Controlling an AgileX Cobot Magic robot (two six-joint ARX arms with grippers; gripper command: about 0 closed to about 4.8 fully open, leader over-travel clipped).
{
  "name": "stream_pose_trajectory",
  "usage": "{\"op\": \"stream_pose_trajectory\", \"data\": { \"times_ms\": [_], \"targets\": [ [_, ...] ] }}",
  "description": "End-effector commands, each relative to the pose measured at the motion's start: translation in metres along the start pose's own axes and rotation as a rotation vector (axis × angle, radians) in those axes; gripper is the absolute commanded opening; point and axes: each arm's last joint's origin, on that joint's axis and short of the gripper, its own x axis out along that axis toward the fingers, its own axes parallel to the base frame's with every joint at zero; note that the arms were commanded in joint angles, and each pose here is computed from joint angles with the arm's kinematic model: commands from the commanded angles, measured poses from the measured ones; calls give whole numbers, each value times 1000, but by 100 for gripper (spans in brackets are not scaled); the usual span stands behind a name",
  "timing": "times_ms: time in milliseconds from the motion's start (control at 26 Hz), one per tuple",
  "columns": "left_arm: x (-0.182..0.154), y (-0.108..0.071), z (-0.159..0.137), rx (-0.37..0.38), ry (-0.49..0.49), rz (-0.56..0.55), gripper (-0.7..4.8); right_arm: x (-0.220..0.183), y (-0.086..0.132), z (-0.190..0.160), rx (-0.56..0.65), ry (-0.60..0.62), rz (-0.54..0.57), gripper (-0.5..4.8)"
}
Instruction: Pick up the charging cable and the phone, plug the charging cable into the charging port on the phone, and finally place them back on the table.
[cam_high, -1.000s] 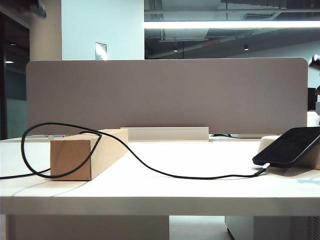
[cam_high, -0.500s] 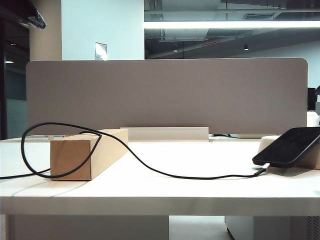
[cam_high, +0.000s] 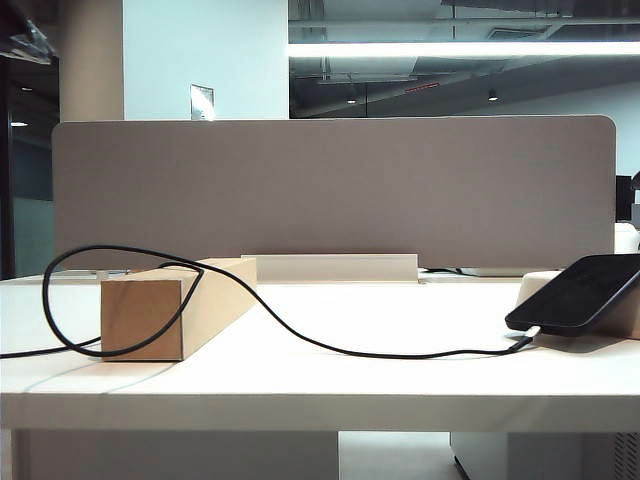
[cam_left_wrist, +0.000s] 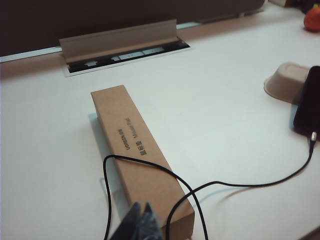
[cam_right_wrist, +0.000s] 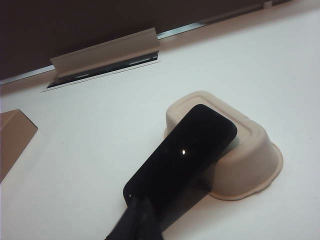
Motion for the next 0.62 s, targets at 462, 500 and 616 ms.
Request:
{"op": "stream_pose_trajectory", "data": {
  "times_ms": [462,500,616],
  "targets": [
    [-2,-3,-63,-74,-91,22,-6,-14,-7,-36,-23,-121,38,-1],
    [-2,-3,-67,-74,-88,26,-6,-15,-7,-37,-24,-130,41,-1],
    [2,-4,-78,-59,-61,25,-6,-19,-6,-41,-33,-155,70,-1]
  ]
}}
